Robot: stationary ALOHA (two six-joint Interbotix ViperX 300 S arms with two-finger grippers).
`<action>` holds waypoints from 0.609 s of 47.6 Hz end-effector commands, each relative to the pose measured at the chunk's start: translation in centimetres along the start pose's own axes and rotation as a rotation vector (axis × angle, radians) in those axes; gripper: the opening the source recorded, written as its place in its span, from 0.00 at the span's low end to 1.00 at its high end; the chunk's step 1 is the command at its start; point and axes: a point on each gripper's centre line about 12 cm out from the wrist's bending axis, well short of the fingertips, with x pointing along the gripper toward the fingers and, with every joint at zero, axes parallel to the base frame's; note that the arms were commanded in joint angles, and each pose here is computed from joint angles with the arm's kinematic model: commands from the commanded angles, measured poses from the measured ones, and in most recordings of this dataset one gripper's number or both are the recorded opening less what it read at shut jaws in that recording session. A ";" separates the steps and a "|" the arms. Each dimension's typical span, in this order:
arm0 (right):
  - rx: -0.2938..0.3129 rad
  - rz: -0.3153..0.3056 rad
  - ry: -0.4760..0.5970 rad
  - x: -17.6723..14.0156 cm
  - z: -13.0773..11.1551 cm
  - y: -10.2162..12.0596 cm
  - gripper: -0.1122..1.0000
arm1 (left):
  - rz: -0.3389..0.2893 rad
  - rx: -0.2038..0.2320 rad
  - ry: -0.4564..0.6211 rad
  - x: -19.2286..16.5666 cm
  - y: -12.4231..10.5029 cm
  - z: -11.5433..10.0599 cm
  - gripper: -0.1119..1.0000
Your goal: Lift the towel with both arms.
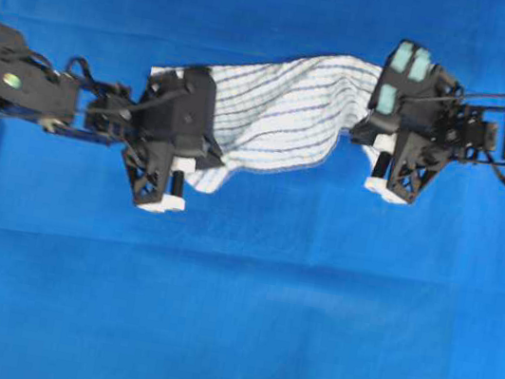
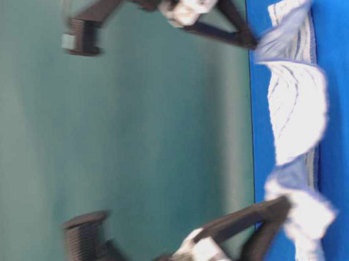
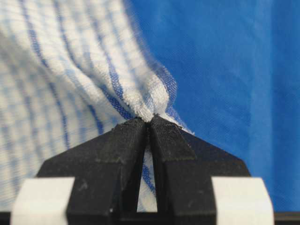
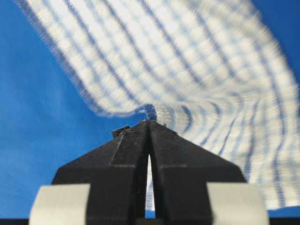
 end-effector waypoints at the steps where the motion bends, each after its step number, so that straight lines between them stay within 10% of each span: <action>1: -0.002 -0.005 -0.079 -2.6 2.5 0.0 0.09 | 0.007 -0.006 -0.052 -2.5 0.3 2.0 0.12; 29: -0.079 -0.120 -0.268 -14.4 12.3 -1.5 0.09 | 0.081 -0.046 -0.314 -18.1 2.6 9.7 0.12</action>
